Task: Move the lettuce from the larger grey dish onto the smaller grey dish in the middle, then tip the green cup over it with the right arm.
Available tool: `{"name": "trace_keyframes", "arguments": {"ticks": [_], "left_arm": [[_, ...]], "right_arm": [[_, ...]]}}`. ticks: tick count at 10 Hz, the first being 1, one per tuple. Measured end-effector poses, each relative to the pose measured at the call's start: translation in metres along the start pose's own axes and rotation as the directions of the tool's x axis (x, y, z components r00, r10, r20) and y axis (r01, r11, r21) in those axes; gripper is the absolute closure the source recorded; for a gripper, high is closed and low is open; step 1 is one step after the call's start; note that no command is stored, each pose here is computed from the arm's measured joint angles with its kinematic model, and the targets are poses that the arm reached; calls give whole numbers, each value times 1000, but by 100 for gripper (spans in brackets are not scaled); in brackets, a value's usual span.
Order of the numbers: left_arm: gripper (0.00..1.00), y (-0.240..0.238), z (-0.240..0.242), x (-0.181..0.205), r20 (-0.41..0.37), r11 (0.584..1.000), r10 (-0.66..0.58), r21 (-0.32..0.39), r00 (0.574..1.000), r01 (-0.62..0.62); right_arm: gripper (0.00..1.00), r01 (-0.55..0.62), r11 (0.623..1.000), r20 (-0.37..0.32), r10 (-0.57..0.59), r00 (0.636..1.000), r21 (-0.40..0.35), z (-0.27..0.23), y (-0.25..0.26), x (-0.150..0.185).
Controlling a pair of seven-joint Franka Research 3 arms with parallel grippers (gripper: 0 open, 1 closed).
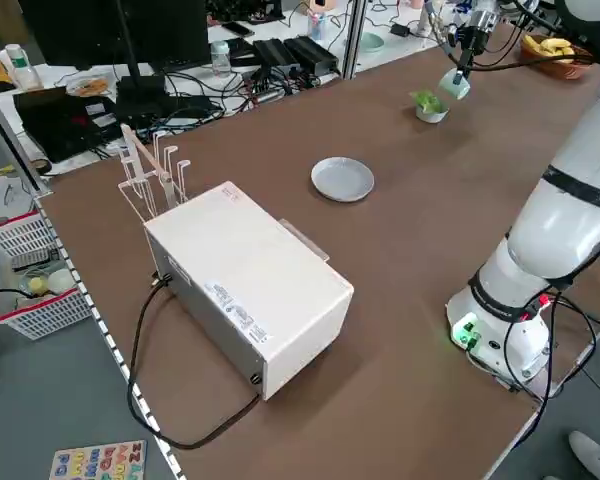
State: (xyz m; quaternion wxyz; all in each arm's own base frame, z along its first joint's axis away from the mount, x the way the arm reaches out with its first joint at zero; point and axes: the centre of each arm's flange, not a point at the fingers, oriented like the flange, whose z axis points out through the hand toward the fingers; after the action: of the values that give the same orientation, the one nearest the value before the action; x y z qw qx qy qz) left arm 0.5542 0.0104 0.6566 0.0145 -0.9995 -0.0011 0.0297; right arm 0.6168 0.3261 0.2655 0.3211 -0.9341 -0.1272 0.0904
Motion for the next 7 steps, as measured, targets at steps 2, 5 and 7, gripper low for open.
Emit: {"name": "trace_keyframes", "arguments": {"ticks": [2,5,7], "left_arm": [[0,0,0,0,0,1000,0,0,1000,0],[0,0,0,0,0,1000,0,0,1000,0],[0,0,0,0,0,1000,0,0,1000,0]], "right_arm": [[31,-3,1000,6,3,1000,1,2,-1,-1],[31,-58,998,20,58,998,2,7,-3,-2],[31,-119,993,42,118,992,5,10,-5,-5]]}}
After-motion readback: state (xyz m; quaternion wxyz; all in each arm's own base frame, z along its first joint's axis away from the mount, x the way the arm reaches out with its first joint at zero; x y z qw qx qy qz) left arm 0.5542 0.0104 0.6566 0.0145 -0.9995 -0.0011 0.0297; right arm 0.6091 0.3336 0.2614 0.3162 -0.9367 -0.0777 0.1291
